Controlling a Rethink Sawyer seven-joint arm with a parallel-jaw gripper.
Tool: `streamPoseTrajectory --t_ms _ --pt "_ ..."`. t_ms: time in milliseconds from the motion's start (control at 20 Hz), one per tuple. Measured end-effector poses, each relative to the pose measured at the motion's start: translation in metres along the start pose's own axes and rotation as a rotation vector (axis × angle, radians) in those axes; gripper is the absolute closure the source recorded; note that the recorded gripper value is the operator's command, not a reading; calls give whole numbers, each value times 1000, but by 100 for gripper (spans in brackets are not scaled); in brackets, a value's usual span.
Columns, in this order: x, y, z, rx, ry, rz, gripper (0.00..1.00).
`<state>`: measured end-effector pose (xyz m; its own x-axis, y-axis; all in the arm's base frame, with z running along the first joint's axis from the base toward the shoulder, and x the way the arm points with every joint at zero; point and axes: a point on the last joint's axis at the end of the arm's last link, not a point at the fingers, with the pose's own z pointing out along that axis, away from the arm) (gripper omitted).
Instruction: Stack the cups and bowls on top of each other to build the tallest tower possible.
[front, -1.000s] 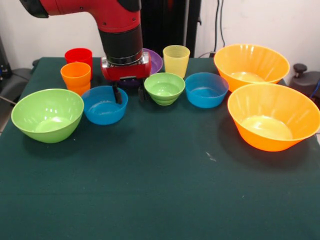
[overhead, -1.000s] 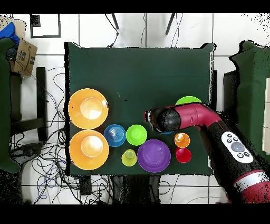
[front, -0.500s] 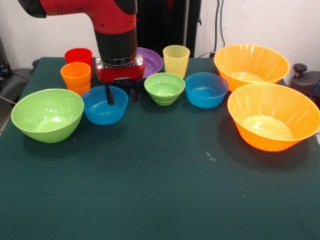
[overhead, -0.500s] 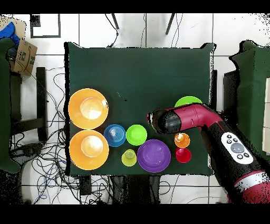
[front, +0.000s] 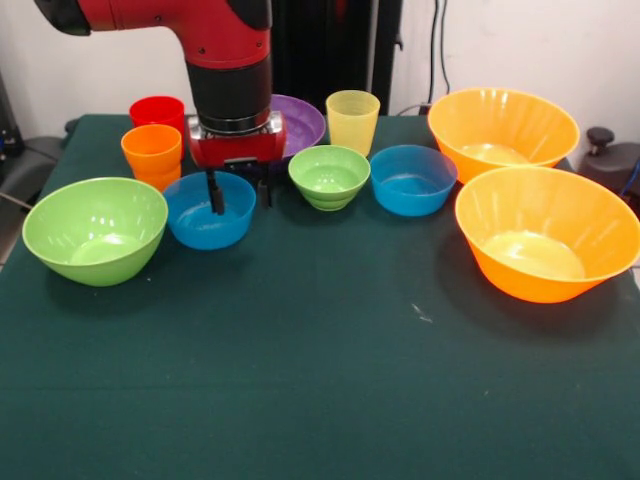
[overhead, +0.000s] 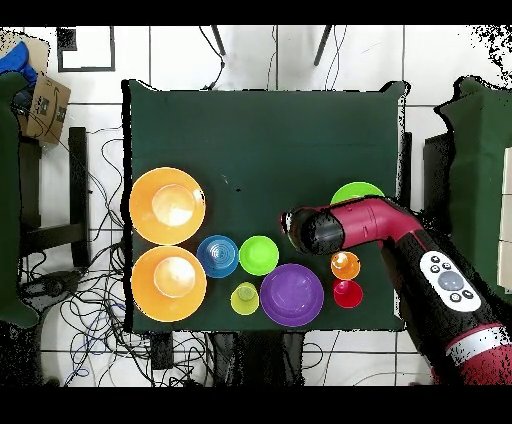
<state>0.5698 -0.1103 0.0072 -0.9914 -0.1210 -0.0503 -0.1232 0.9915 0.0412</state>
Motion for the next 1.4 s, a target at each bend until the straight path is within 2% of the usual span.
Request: streamPoseTrajectory --t_ms 400,700,1050,1400 --pt "0 5 3 -14 -92 -17 0" --pt "6 5 8 -17 -144 -34 0" --pt "16 8 17 -26 -177 -39 0" --pt "30 11 26 -3 -162 -53 0"
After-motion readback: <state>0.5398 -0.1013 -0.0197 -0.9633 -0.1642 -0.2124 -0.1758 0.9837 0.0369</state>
